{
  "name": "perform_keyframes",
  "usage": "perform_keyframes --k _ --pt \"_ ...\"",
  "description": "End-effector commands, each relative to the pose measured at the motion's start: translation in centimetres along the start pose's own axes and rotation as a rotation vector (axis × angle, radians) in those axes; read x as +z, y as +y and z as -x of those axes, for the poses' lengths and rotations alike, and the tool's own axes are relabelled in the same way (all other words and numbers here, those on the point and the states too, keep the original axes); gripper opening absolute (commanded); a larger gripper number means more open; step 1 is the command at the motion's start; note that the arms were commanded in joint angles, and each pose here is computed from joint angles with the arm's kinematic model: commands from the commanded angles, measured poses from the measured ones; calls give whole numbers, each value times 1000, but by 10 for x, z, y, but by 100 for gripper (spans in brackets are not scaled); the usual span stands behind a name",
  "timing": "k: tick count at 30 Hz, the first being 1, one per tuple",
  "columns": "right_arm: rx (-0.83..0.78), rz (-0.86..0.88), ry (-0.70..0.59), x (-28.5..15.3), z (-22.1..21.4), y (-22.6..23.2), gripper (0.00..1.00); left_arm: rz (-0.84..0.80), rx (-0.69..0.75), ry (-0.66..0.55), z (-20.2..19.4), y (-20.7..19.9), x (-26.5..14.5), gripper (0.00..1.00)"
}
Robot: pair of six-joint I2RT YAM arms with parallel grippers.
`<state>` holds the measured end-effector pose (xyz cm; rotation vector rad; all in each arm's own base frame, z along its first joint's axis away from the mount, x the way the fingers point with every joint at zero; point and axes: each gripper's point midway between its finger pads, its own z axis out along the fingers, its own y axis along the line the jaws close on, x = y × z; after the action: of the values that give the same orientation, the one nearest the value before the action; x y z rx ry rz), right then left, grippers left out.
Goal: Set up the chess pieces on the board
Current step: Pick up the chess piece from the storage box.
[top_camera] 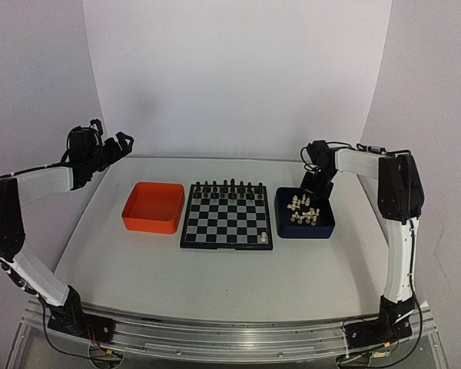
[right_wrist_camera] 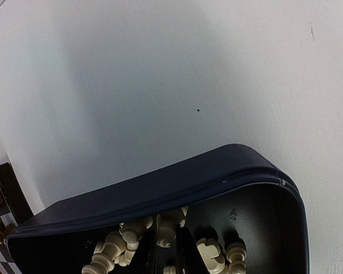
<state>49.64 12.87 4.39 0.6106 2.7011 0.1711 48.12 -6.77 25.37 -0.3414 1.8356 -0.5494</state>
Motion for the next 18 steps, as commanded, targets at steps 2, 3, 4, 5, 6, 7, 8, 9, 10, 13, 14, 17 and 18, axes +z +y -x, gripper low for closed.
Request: perform_keyframes --k 2,3,4,5,6,7,8,9,10,13,14,17,18 --pt "-14 13 -18 -3 4 7 1 -23 9 -73 24 -14 -15 100" --pt "-17 10 -22 -4 4 5 0 -23 9 -73 23 -14 -16 100" --pt "-20 5 -26 -6 5 4 0 -23 9 -74 23 -14 -17 100" --pt "-22 -2 -31 -7 5 2 0 -25 9 -76 24 -14 -19 100" --pt "-28 -5 -37 -10 6 0 0 -25 9 -77 24 -14 -20 100" --pt "-38 -5 -43 -13 6 0 0 -25 9 -79 24 -14 -22 100" --pt "-49 -4 -48 -16 7 0 0 -26 8 -81 24 -14 -23 100" --pt "-64 1 -53 -20 7 1 0 -28 7 -85 25 -15 -26 100" --pt "-82 13 -55 -25 8 3 0 -30 6 -88 25 -16 -27 100" --pt "-145 46 -72 -43 10 9 0 -38 5 -91 25 -17 -32 100" --pt "-170 54 -85 -51 12 11 0 -42 6 -92 26 -18 -33 100" --pt "-226 66 -119 -73 14 10 0 -52 3 -92 26 -20 -37 100" --pt "-239 68 -127 -79 13 9 0 -54 2 -92 26 -21 -38 100"
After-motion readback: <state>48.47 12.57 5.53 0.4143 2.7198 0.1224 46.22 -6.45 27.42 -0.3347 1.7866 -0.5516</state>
